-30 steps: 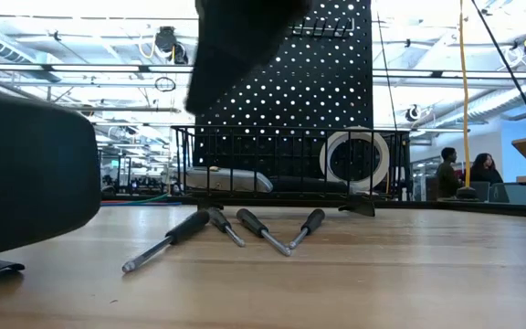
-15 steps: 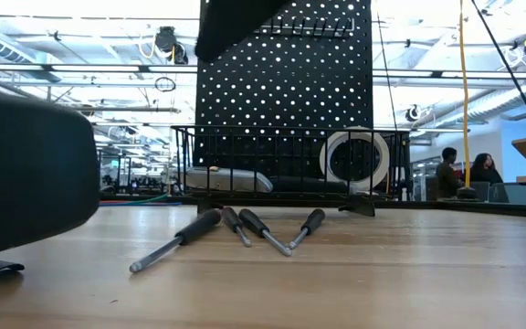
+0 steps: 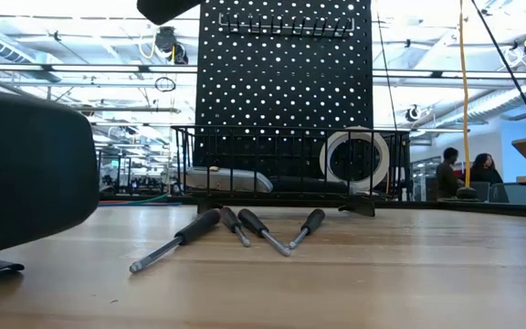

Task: Hang tools onto peg board
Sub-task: Hang the tape measure onto the pegboard

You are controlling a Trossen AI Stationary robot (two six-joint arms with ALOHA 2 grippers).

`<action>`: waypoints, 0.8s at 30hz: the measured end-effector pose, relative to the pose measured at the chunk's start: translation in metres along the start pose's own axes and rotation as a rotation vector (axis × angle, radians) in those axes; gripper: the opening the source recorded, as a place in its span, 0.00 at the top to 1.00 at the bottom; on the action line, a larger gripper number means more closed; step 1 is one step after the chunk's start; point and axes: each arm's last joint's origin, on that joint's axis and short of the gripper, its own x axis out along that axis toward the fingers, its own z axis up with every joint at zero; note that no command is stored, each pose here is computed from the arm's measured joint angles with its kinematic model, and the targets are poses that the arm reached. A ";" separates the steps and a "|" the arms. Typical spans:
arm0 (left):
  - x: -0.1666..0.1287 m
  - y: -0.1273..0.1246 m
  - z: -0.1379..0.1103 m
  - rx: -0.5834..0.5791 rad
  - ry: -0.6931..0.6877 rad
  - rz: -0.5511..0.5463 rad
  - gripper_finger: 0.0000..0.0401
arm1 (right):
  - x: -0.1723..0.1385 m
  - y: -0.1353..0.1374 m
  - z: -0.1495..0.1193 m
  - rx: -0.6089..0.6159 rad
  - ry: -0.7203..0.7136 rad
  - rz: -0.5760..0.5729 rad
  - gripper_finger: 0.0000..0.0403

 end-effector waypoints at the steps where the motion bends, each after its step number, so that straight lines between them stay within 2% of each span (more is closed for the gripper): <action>1: 0.001 0.001 0.000 0.001 0.014 0.004 0.91 | 0.000 0.000 0.001 0.001 -0.006 0.001 1.00; 5: 0.004 0.007 -0.008 -0.009 0.084 0.028 0.79 | 0.004 0.002 0.008 0.027 -0.075 0.019 1.00; 9: 0.014 0.010 -0.016 -0.021 0.141 0.043 0.62 | 0.030 0.008 0.011 0.016 -0.130 0.170 1.00; 14: 0.027 0.005 -0.029 0.074 0.201 0.019 0.46 | 0.047 0.008 0.006 0.008 -0.121 0.097 1.00; 17: 0.031 0.005 -0.032 0.104 0.214 0.025 0.43 | 0.048 0.006 0.007 0.013 -0.124 0.088 1.00; 24: 0.033 0.009 -0.035 0.111 0.241 0.073 0.43 | 0.053 0.007 0.008 0.035 -0.145 0.089 1.00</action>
